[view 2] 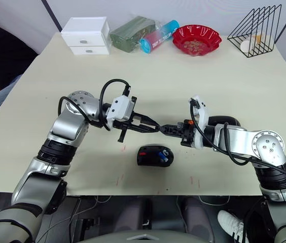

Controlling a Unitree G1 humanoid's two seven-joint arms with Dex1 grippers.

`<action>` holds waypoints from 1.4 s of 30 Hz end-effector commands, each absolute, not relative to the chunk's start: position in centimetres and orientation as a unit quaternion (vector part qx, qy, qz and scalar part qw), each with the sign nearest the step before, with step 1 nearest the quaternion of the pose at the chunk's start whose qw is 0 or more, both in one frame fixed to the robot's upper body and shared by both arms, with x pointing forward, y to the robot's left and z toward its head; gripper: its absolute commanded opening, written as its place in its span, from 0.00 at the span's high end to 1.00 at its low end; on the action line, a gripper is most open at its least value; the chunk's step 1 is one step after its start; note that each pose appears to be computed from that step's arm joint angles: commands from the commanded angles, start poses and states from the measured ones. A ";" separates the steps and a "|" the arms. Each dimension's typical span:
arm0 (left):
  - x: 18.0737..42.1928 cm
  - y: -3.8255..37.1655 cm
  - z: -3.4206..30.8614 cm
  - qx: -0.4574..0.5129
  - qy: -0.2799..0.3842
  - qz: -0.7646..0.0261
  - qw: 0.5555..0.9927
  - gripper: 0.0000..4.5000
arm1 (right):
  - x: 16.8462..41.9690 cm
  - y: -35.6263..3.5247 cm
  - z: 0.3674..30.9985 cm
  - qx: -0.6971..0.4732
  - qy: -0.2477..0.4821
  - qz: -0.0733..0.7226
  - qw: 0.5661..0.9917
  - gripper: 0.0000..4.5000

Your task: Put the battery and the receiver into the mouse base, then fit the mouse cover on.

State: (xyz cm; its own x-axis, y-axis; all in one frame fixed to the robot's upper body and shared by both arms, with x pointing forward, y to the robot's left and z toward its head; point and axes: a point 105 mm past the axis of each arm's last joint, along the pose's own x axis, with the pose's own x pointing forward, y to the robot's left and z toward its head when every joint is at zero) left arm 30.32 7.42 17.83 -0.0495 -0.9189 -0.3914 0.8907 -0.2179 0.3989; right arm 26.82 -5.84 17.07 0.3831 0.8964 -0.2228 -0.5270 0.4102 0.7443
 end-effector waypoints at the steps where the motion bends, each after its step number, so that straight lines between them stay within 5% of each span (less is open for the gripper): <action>1: 30.1 7.6 18.9 0.287 -0.042 -0.720 0.630 0.57 | 26.1 -5.8 18.3 0.297 0.295 0.481 0.770 1.00; 6: 29.5 8.4 18.4 0.267 -0.029 -0.721 0.638 0.04 | 26.1 -6.7 18.0 0.294 0.287 0.479 0.776 1.00; 7: 29.4 8.6 18.3 0.266 -0.027 -0.721 0.639 0.02 | 26.0 -6.8 17.9 0.292 0.284 0.481 0.776 1.00; 20: 26.6 9.5 15.2 0.226 0.023 -0.718 0.659 0.02 | 25.1 -9.5 17.6 0.226 0.234 0.510 0.796 1.00; 35: 26.4 8.9 12.4 0.244 0.064 -0.700 0.668 0.02 | 22.9 -14.3 17.1 0.014 0.067 0.564 0.823 1.00; 42: 26.7 8.9 11.3 0.262 0.077 -0.699 0.661 0.02 | 21.2 -16.2 15.2 -0.071 0.057 0.615 0.783 1.00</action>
